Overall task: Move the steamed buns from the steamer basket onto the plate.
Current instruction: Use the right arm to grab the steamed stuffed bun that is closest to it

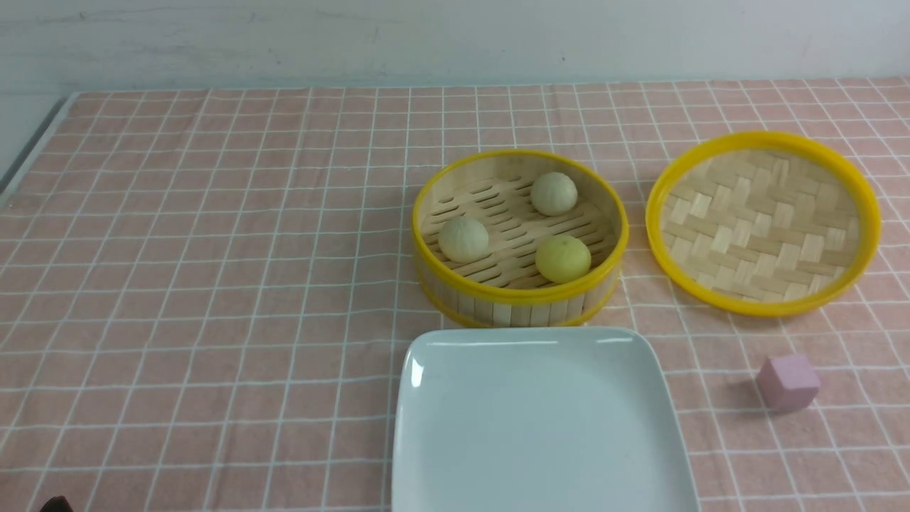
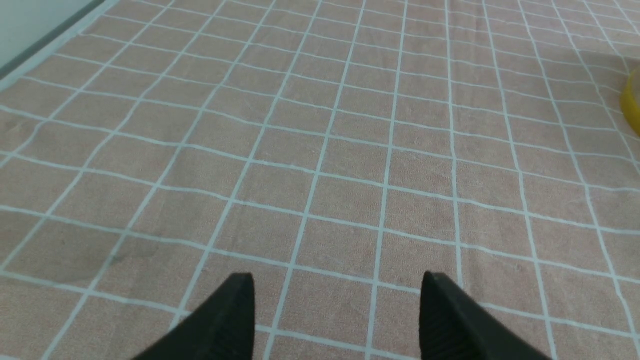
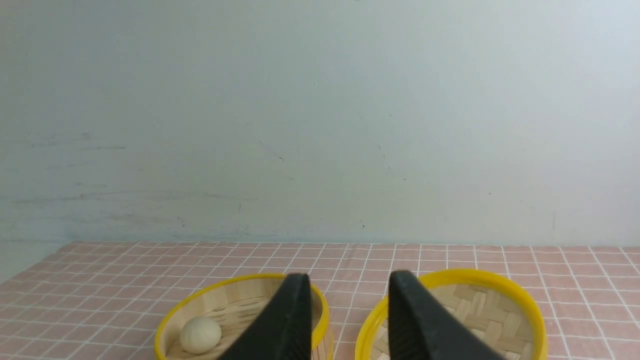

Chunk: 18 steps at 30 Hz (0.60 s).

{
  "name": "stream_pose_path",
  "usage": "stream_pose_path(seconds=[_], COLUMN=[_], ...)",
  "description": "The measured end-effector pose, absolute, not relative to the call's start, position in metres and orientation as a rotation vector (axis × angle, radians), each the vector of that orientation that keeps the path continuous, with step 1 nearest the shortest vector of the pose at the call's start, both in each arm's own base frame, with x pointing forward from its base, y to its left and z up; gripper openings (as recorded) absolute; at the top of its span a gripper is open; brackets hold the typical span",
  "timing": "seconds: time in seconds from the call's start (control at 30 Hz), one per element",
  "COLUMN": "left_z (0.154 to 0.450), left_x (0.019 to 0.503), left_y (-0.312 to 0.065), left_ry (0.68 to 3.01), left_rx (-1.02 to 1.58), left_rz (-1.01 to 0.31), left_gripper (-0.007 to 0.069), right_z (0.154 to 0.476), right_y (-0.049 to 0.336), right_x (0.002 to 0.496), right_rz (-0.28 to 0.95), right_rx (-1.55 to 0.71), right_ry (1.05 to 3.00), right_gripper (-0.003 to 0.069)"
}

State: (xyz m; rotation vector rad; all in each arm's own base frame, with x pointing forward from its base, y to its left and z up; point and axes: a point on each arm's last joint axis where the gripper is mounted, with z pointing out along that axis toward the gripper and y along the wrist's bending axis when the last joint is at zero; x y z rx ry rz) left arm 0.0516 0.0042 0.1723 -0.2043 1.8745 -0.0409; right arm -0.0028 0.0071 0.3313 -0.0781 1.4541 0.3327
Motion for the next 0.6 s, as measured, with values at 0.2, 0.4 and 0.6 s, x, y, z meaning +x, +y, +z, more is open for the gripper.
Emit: stream_pose_path(seconds=[0.2, 0.4, 0.6], left_z=[0.173, 0.184, 0.197], left_x=[0.053, 0.056, 0.057], left_y=[0.002, -0.001, 0.001], left_ry=[1.847, 1.690, 1.531], left_rx=[-0.254, -0.372, -0.461], left_rz=[-0.114, -0.287, -0.391], left_gripper=[0.0453, 0.0453, 0.0453], right_z=[0.330, 0.326, 0.324], right_y=[0.010, 0.015, 0.019], right_x=[-0.003, -0.005, -0.006], right_rz=[0.398, 0.467, 0.447], right_rx=[-0.068, -0.092, -0.175], right_ry=[1.475, 1.518, 1.537], right_gripper=[0.0240, 0.0240, 0.0240])
